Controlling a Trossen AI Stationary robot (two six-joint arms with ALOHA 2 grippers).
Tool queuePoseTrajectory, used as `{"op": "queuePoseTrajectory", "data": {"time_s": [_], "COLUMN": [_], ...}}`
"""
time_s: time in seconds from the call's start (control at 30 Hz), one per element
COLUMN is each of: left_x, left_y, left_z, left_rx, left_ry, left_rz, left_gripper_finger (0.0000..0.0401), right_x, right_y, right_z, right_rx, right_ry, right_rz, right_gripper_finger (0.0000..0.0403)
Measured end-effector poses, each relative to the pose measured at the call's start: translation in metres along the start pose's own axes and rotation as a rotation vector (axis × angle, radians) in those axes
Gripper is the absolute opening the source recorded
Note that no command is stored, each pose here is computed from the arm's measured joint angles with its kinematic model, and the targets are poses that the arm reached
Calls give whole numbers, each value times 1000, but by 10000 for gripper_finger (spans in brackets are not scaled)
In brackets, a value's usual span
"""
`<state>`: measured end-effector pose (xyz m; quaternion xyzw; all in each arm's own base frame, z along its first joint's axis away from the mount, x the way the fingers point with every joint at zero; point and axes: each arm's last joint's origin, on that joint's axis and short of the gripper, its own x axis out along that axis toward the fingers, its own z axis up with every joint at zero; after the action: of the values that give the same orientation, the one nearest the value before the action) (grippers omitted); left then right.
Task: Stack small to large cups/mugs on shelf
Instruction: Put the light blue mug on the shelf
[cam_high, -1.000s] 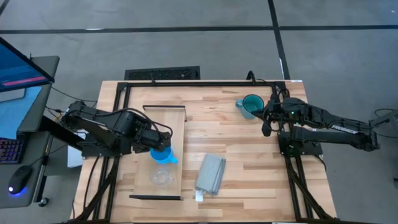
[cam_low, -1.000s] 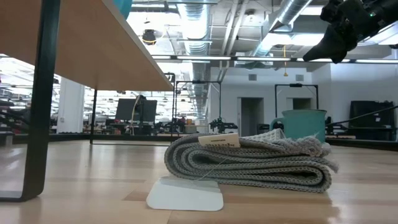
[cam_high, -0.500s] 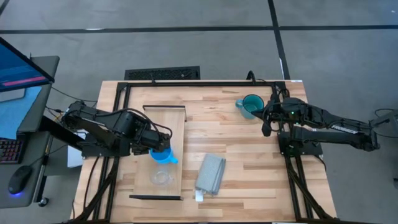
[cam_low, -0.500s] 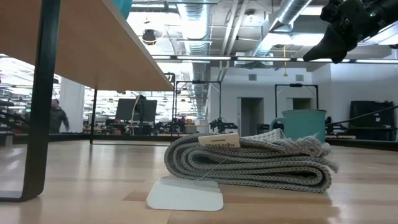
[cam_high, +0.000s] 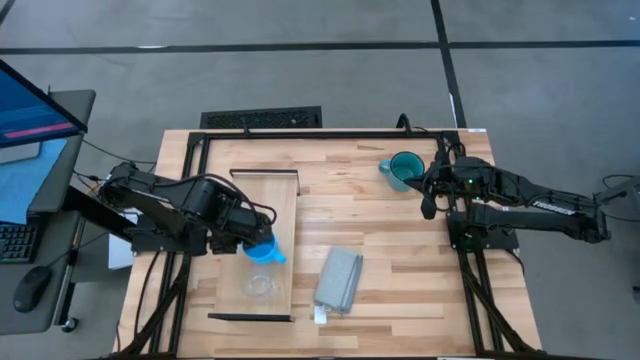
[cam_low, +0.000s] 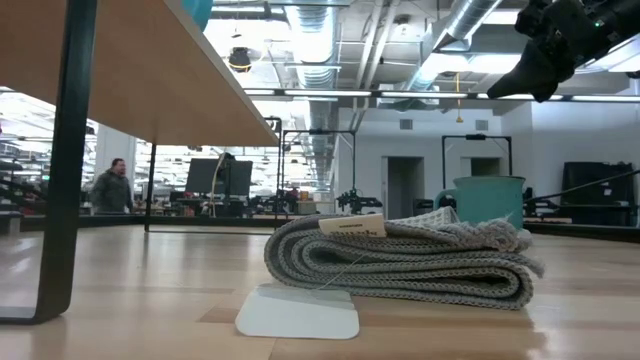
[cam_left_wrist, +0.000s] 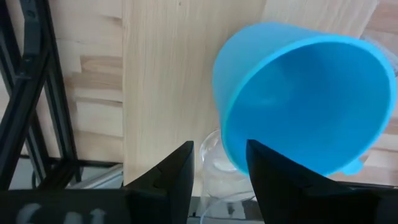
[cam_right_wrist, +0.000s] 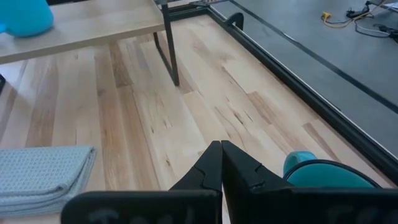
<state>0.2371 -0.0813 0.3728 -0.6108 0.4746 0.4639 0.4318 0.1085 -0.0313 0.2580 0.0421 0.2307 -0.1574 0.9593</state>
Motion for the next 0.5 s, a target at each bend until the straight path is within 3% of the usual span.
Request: {"op": "queuePoseTrajectory", "data": {"time_s": [0.5], "left_x": [0], "left_y": [1], "left_z": [-2], "left_rx": [-31], "left_ry": [76], "left_rz": [43], "left_gripper_finger": [138], "right_x": [0], "right_y": [0], "right_z": [0], "right_rx": [0], "right_ry": [0], "right_rz": [0], "right_gripper_finger": [24]}}
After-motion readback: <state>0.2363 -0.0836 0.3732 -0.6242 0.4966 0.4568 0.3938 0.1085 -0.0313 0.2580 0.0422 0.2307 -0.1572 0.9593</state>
